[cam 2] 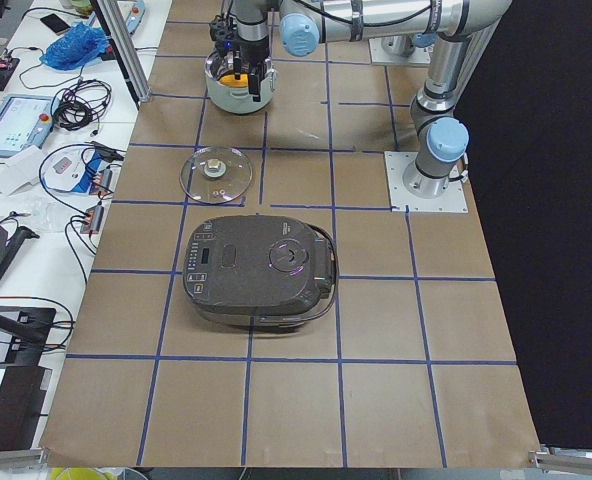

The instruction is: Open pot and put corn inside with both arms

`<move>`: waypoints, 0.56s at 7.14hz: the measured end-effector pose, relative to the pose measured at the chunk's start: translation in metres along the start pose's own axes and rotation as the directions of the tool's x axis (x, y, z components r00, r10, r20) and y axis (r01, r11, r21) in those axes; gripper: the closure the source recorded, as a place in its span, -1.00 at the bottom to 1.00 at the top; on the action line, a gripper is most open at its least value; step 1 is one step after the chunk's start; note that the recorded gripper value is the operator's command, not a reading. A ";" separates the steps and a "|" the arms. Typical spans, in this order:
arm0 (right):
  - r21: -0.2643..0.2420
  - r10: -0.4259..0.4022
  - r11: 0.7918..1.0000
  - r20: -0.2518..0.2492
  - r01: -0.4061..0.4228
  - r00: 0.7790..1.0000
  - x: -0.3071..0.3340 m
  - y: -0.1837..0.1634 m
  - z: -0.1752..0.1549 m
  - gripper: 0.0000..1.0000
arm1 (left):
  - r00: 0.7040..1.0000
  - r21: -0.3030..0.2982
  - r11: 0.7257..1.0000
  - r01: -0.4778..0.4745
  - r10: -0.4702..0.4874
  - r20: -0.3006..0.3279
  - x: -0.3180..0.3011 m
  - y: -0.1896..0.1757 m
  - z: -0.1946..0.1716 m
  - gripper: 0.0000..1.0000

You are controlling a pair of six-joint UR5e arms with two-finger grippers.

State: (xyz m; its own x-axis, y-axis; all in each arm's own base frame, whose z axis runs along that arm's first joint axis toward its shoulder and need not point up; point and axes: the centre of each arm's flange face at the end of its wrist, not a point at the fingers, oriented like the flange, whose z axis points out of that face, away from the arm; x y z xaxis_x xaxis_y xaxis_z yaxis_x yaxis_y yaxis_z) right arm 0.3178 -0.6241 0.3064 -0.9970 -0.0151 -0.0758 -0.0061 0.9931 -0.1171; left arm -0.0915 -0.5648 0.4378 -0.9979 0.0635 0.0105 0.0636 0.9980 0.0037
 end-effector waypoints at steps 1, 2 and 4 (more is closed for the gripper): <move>-0.013 0.031 0.999 -0.007 -0.031 0.999 0.022 0.010 -0.053 -1.00 | 1.000 0.014 1.000 0.004 -0.004 0.001 -0.004 -0.012 0.008 -1.00; -0.033 0.072 0.997 -0.017 -0.072 0.997 0.051 0.025 -0.107 -1.00 | 1.000 0.035 0.999 0.004 -0.004 0.004 -0.006 -0.028 0.022 -1.00; -0.074 0.113 0.991 -0.043 -0.116 0.993 0.099 0.067 -0.194 -1.00 | 1.000 0.070 0.998 0.005 -0.005 0.008 -0.013 -0.069 0.052 -1.00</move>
State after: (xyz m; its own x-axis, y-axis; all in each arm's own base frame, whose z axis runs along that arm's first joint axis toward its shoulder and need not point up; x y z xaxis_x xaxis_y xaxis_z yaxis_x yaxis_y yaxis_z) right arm 0.2040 -0.5365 0.4828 -0.9937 0.1023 -0.0463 0.1039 0.9940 -0.0344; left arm -0.0833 -0.6345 0.3856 -0.9983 0.0581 0.0026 0.0579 0.9961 -0.0659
